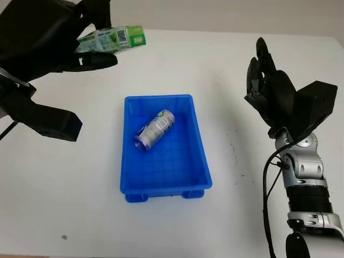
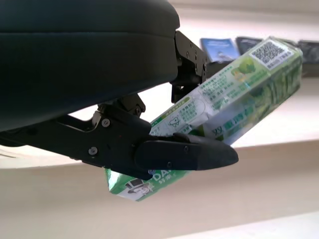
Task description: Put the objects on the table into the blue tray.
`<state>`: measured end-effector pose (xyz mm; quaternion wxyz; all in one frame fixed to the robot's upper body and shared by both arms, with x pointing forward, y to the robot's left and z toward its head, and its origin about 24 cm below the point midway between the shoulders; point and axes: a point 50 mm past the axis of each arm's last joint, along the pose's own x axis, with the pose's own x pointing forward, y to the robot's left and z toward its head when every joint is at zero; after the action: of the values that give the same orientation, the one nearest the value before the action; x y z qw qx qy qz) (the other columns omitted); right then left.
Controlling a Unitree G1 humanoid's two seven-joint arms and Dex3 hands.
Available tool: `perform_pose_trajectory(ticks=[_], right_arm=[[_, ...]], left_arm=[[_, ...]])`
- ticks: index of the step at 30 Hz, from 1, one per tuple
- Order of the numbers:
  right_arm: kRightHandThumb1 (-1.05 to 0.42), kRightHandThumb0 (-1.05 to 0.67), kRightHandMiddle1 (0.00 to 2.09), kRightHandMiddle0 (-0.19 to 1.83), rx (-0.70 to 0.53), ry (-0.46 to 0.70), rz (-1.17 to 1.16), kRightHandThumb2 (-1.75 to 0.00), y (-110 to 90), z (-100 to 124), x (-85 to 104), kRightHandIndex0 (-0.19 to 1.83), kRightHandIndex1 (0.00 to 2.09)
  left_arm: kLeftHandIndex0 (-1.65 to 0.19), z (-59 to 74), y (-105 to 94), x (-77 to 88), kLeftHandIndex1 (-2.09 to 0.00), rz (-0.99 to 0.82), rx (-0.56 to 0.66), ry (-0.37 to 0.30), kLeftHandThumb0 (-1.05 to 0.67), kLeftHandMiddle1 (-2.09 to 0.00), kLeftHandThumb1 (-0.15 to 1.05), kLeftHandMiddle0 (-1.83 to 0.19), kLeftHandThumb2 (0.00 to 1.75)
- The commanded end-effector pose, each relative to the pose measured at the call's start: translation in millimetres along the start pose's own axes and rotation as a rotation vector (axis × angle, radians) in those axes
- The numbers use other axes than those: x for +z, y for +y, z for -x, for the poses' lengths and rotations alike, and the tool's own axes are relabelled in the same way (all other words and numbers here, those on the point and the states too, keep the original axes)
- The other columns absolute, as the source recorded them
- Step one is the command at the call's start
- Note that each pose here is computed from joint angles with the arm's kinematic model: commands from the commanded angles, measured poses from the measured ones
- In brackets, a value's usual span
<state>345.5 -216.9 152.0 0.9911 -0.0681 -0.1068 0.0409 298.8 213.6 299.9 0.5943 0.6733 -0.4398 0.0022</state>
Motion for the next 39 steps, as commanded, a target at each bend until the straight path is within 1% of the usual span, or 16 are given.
perform_pose_trajectory(ticks=[1,6,13,15,16,18,19,20,24,27,29,31,32,33,35,39], right_arm=[[-1.05,-0.59,0.00,-0.19,-0.009,0.004,-0.010,-0.81,0,2,-1.0,-0.19,0.00],[-1.05,-0.60,0.00,-0.19,-0.014,0.009,-0.008,-0.80,1,1,-1.7,-0.19,0.00],[-1.05,-0.60,0.00,-0.19,-0.021,0.015,0.001,-0.80,2,4,-3.0,-0.19,0.00],[-1.05,-0.60,0.00,-0.19,-0.025,0.013,-0.005,-0.79,1,5,-3.4,-0.19,0.00],[-1.05,-0.60,0.00,-0.19,-0.025,0.011,-0.008,-0.79,2,6,-3.4,-0.19,0.00],[-1.05,-0.59,0.00,-0.19,-0.026,0.008,-0.011,-0.79,2,7,-3.0,-0.19,0.00],[-1.05,-0.59,0.00,-0.19,-0.024,0.007,-0.014,-0.80,2,7,-3.3,-0.19,0.00],[-1.05,-0.60,0.00,-0.19,-0.025,0.008,-0.013,-0.80,2,8,-3.7,-0.19,0.00],[-1.05,-0.62,0.00,-0.19,-0.028,0.018,-0.006,-0.79,3,9,-3.9,-0.19,0.00],[-1.05,-0.62,0.00,-0.19,-0.031,0.018,0.000,-0.78,3,10,-3.9,-0.19,0.00],[-1.05,-0.62,0.00,-0.19,-0.033,0.019,-0.001,-0.78,3,10,-4.8,-0.19,0.00],[-1.05,-0.62,0.00,-0.19,-0.031,0.020,-0.003,-0.78,3,10,-5.4,-0.19,0.00],[-1.05,-0.62,0.00,-0.19,-0.031,0.022,-0.005,-0.78,2,10,-5.8,-0.19,0.00],[-1.05,-0.62,0.00,-0.19,-0.029,0.025,-0.004,-0.78,2,10,-6.1,-0.19,0.00],[-1.05,-0.61,0.00,-0.19,-0.029,0.028,-0.003,-0.78,2,10,-6.1,-0.19,0.00],[-1.05,-0.62,0.00,-0.19,-0.030,0.027,-0.012,-0.77,2,10,-6.3,-0.19,0.00]], left_arm=[[-0.46,-0.8,4.1,9.3,-2.04,0.052,0.001,-0.034,-0.53,-2.09,1.05,-0.85,0.35],[-0.46,-6.7,-0.8,33.0,-1.99,0.144,-0.075,-0.138,-0.55,-2.09,1.05,-0.95,0.35],[-0.82,-14.5,-9.3,55.4,-2.09,0.212,-0.257,-0.226,-0.58,-2.09,1.05,-1.15,0.31],[-0.75,-16.0,-13.4,57.0,-2.09,0.284,-0.317,-0.210,-0.56,-2.09,1.05,-1.16,0.31],[-0.53,-16.2,-15.7,57.4,-2.08,0.306,-0.358,-0.192,-0.56,-2.09,1.05,-1.07,0.31],[-0.20,-16.6,-19.8,58.4,-1.88,0.335,-0.446,-0.169,-0.58,-2.09,1.05,-0.61,0.30],[-0.08,-16.8,-21.7,58.9,-1.76,0.346,-0.489,-0.163,-0.58,-1.94,1.05,-0.42,0.31],[0.04,-17.1,-23.4,59.6,-1.55,0.362,-0.524,-0.159,-0.57,-1.62,1.05,-0.26,0.31],[0.14,-16.1,-31.4,58.9,-0.93,0.442,-0.594,-0.145,-0.51,-0.76,1.05,-0.16,0.21],[0.13,-15.3,-33.9,57.7,-0.73,0.481,-0.617,-0.150,-0.38,-0.32,1.04,-0.13,0.11],[0.11,-15.1,-33.3,56.8,-0.63,0.497,-0.627,-0.155,-0.26,-0.16,1.04,-0.12,0.07],[0.06,-15.3,-32.6,56.0,-0.51,0.513,-0.625,-0.164,-0.15,-0.08,1.04,-0.11,0.12],[0.03,-15.6,-32.3,55.6,-0.47,0.517,-0.624,-0.166,-0.13,-0.07,0.96,-0.11,0.33],[0.01,-16.1,-31.8,55.1,-0.43,0.521,-0.626,-0.168,-0.12,-0.06,0.74,-0.10,0.76],[0.01,-17.3,-29.8,53.5,-0.40,0.539,-0.643,-0.155,-0.12,-0.04,0.58,-0.07,1.08],[-0.03,-19.0,-22.7,44.9,-0.35,0.612,-0.632,-0.119,-0.15,-0.04,0.52,-0.04,1.21]])
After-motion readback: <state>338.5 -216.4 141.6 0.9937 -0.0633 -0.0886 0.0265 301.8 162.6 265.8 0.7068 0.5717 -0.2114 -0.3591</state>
